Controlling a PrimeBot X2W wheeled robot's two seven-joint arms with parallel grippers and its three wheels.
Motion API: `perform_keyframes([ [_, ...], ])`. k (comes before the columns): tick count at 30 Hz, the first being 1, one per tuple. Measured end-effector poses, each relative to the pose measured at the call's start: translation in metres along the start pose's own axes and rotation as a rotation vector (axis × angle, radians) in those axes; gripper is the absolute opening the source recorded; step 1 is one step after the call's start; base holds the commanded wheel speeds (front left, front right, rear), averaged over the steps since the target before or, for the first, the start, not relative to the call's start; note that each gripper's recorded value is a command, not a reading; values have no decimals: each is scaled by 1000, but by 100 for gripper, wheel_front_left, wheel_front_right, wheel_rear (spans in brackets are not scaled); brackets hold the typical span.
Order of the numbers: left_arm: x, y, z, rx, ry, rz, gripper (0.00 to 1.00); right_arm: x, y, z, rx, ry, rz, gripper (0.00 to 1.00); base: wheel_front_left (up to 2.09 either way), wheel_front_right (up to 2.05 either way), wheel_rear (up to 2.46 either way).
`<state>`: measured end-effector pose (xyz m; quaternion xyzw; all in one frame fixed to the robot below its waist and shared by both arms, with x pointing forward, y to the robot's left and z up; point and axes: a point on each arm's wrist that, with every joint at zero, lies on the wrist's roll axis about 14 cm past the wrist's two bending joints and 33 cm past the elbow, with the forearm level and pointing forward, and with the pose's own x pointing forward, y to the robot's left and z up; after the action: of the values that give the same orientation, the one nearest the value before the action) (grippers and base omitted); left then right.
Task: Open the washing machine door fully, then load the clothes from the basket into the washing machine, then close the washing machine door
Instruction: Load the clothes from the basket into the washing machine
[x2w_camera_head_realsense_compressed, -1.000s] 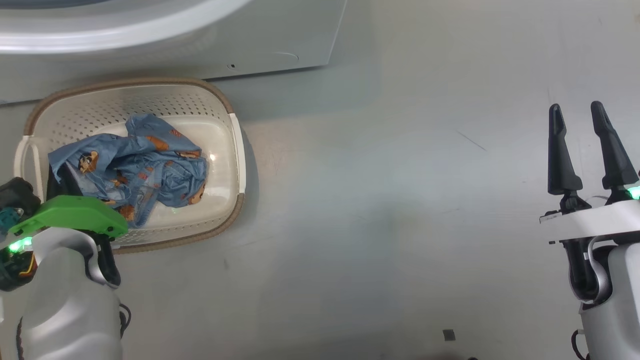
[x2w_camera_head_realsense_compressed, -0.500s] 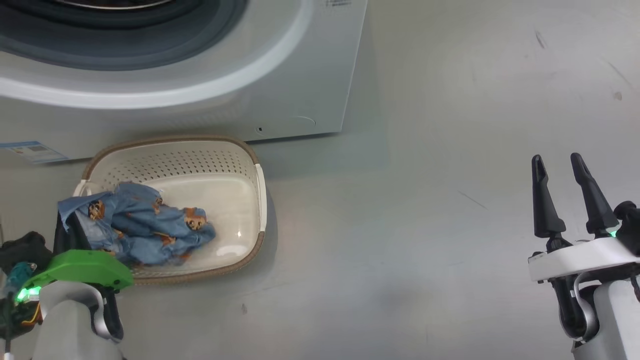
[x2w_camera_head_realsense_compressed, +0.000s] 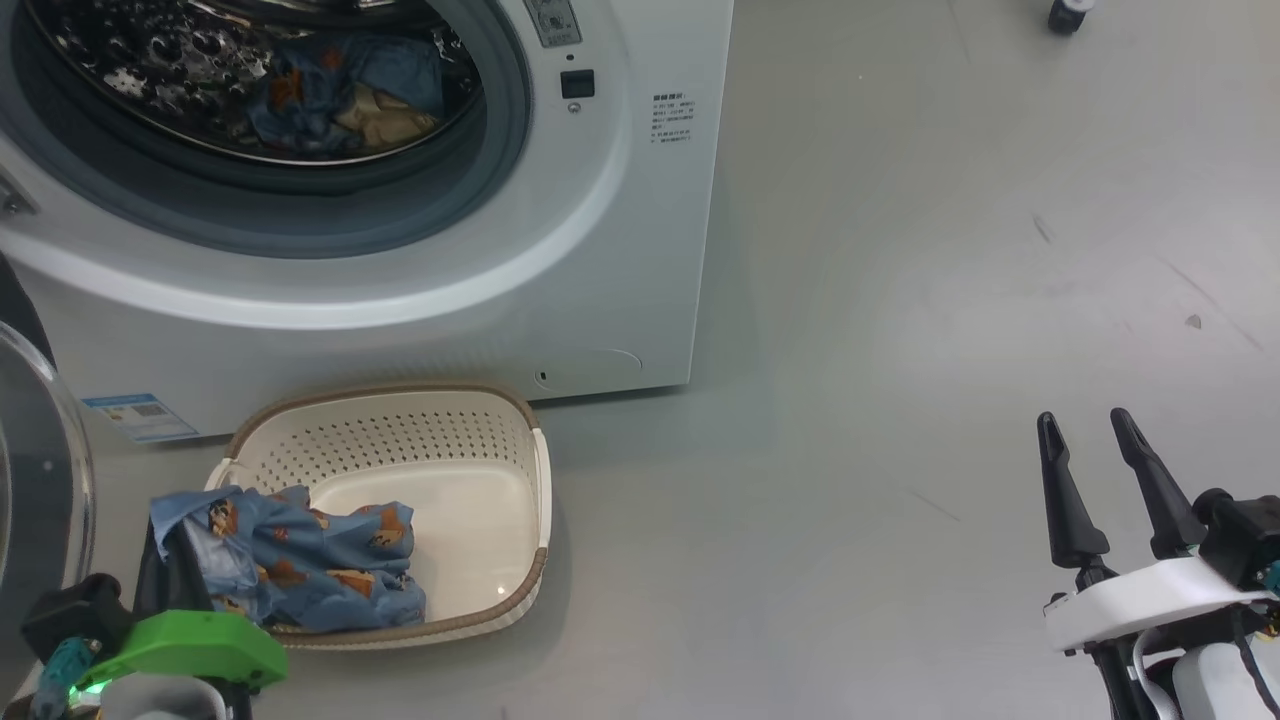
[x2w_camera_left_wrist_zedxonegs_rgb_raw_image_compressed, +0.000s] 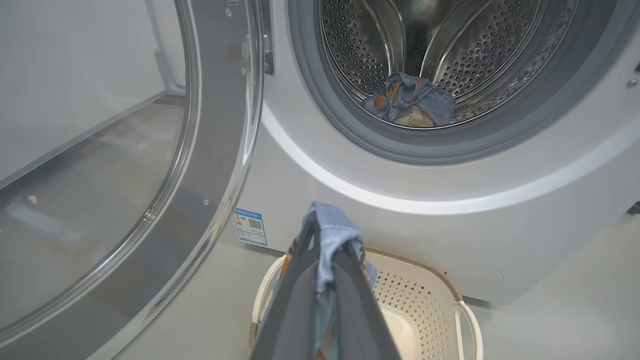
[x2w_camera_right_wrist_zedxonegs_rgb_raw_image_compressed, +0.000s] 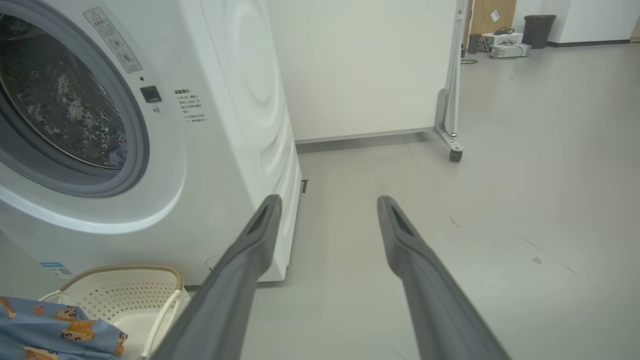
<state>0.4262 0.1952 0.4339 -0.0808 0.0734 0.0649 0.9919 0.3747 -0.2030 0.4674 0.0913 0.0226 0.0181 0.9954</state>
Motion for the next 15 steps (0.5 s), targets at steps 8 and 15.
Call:
perform_keyframes([
  [8,-24,-5,19,-18,-60,-18,0,-22,-1,7,-1,-20,-5,100,0,0,0],
  [15,-48,-9,36,-20,-120,-35,0,-35,5,18,-1,-57,11,100,0,0,0],
])
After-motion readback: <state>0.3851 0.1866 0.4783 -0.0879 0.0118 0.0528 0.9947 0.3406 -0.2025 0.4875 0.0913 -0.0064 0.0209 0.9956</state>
